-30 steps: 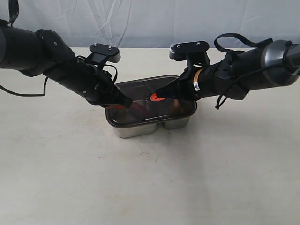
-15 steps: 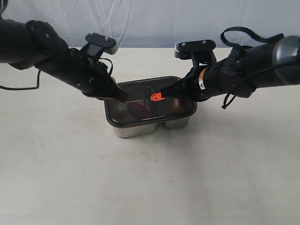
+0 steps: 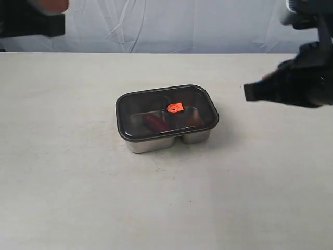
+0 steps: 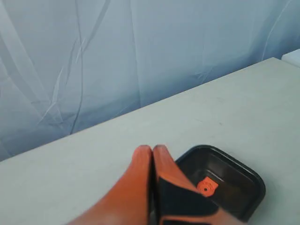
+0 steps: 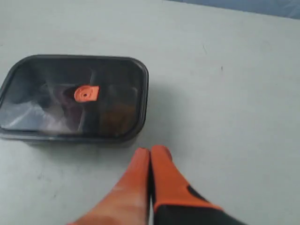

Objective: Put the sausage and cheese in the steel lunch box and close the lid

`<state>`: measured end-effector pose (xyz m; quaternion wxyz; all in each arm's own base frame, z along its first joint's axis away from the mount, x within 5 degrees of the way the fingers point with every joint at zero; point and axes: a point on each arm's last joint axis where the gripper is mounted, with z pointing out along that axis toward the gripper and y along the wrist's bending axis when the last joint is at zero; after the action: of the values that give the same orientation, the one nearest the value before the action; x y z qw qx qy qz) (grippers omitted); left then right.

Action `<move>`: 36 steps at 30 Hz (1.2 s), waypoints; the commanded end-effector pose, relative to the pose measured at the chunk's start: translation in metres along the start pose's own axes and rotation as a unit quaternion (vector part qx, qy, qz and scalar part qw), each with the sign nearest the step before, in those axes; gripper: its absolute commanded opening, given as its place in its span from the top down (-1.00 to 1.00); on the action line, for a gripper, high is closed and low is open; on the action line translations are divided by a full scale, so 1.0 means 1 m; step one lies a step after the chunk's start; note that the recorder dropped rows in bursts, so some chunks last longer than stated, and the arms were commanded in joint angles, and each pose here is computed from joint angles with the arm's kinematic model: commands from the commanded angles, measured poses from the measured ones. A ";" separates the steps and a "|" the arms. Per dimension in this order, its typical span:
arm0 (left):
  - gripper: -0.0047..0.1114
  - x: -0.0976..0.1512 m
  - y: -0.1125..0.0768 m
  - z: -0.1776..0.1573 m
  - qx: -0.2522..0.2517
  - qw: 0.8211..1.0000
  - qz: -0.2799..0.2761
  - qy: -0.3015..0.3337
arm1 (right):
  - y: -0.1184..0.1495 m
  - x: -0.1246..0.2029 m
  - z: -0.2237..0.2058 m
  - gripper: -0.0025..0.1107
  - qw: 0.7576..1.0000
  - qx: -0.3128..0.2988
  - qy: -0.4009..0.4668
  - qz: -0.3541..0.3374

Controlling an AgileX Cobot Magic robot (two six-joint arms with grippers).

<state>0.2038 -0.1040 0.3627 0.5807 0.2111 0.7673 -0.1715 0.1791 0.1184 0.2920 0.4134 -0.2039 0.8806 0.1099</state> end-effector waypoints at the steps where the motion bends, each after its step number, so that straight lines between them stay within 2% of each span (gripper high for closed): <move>1: 0.92 0.033 -0.012 -0.040 0.037 0.999 -0.013 0.033 | -0.011 0.051 -0.046 0.97 0.993 0.017 0.111 0.040; 3: 0.92 0.034 -0.017 -0.050 0.056 0.997 -0.006 0.043 | -0.011 0.063 -0.061 0.97 0.985 0.013 0.157 0.075; 7: 0.92 0.032 -0.018 -0.058 0.058 0.998 -0.003 0.032 | -0.012 0.068 -0.071 0.97 0.984 0.012 0.157 0.079; 10: 0.92 0.032 -0.018 -0.058 0.058 0.998 -0.003 0.032 | -0.029 0.074 -0.070 0.97 0.995 0.074 0.067 -0.005; 13: 0.92 0.031 -0.018 -0.058 0.056 0.998 -0.003 0.030 | -0.028 0.090 -0.066 0.97 0.999 0.048 -0.020 0.003; 15: 0.92 0.031 -0.018 -0.058 0.056 0.998 -0.003 0.030 | -0.027 0.106 -0.058 0.97 0.989 0.035 -0.131 -0.059; 17: 0.92 0.031 -0.018 -0.058 0.056 0.998 -0.003 0.030 | -0.028 0.119 -0.053 0.97 0.981 0.034 -0.173 -0.077; 18: 0.92 0.031 -0.018 -0.058 0.056 0.998 -0.003 0.030 | -0.031 0.125 -0.053 0.97 0.980 0.041 -0.181 -0.065; 20: 0.92 0.031 -0.018 -0.058 0.056 0.998 -0.003 0.030 | -0.040 0.135 -0.055 0.97 0.982 0.076 -0.171 0.010; 23: 0.92 0.031 -0.018 -0.058 0.056 0.998 -0.003 0.030 | -0.051 0.143 -0.063 0.97 0.972 0.130 -0.176 0.089; 28: 0.92 0.031 -0.018 -0.058 0.056 0.998 -0.003 0.030 | -0.054 0.146 -0.079 0.97 0.956 0.173 -0.222 0.086; 31: 0.92 0.031 -0.018 -0.058 0.056 0.998 -0.003 0.030 | -0.052 0.152 -0.080 0.97 0.955 0.182 -0.227 0.065; 36: 0.92 0.031 -0.018 -0.058 0.056 0.998 -0.003 0.030 | -0.052 0.169 -0.072 0.97 0.951 0.193 -0.227 0.083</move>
<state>0.1402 -0.0871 0.3479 0.5396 0.2506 0.7758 -0.2100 0.0578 0.0013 0.2157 0.6256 -0.0220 0.7796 0.0210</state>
